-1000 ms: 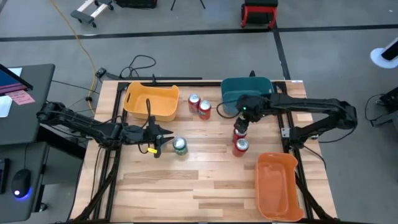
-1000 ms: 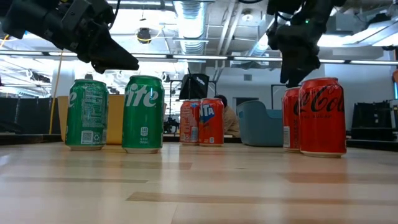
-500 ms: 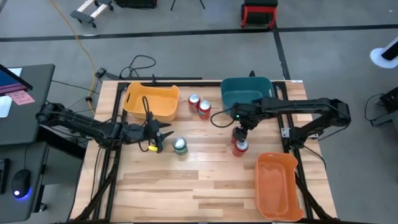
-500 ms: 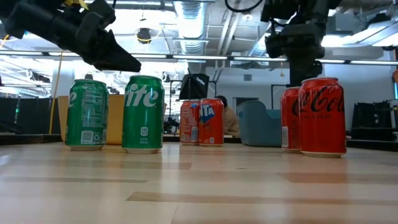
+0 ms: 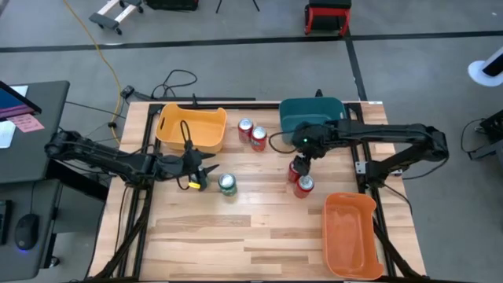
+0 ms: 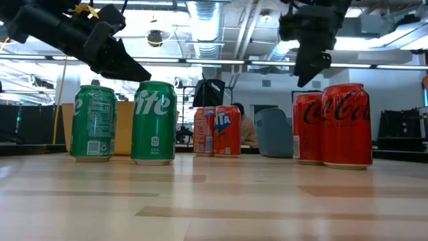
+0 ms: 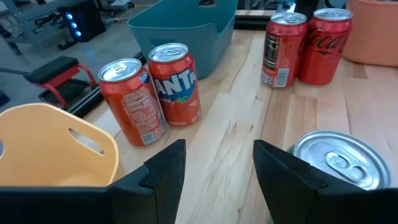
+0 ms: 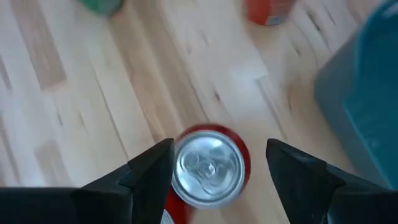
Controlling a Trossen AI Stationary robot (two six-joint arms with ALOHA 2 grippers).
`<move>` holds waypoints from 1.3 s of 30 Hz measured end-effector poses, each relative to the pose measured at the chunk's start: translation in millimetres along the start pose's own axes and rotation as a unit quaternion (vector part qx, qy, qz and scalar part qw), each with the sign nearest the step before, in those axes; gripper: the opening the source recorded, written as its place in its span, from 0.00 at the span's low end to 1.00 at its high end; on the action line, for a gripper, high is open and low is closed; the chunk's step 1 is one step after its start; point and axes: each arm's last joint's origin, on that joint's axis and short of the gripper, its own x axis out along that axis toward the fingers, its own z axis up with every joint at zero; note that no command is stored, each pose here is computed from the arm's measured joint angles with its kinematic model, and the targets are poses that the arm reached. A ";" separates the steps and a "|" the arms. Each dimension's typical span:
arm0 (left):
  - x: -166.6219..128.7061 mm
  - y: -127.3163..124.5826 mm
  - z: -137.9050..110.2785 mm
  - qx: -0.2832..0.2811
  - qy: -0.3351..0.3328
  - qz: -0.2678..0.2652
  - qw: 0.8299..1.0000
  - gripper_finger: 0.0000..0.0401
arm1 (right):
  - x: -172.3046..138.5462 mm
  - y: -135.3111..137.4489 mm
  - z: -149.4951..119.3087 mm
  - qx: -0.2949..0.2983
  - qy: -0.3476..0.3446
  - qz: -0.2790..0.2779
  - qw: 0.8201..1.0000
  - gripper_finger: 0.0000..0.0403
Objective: Sort soda cans
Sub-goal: Put the top red-black soda can into the blue bin
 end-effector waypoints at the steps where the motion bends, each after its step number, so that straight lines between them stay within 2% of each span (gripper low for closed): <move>1: 0.5 1.1 -0.3 -0.004 0.002 0.003 1.000 0.46 | -1.4 1.6 -0.7 -0.023 -0.003 -0.001 1.000 0.69; 4: 2.8 5.6 -0.9 -0.009 0.007 0.016 1.000 0.46 | -8.4 5.2 -1.5 -0.068 -0.020 0.000 0.998 0.69; 8: 4.7 9.6 -0.5 -0.013 0.007 0.027 1.000 0.46 | -5.0 5.9 1.6 -0.053 -0.026 0.000 0.998 0.69; 18: 5.0 10.5 -0.4 -0.019 0.007 0.029 0.999 0.46 | 13.0 13.5 12.8 -0.061 -0.043 0.009 0.997 0.69; 26: 5.0 10.5 -0.3 -0.026 0.006 0.029 0.999 0.46 | 21.2 16.8 5.1 -0.098 -0.003 -0.040 0.994 0.70; 32: 5.1 10.5 0.5 -0.029 0.002 0.029 0.999 0.46 | 18.4 24.1 2.1 -0.109 -0.007 -0.032 0.993 0.81; 36: 5.9 12.4 1.3 -0.033 0.000 0.034 0.999 0.46 | 23.7 20.0 -0.1 -0.062 0.021 -0.042 0.997 0.95; 39: 6.6 13.9 1.4 -0.037 0.000 0.039 0.999 0.46 | 31.5 16.1 -4.6 -0.043 0.063 -0.065 0.995 0.97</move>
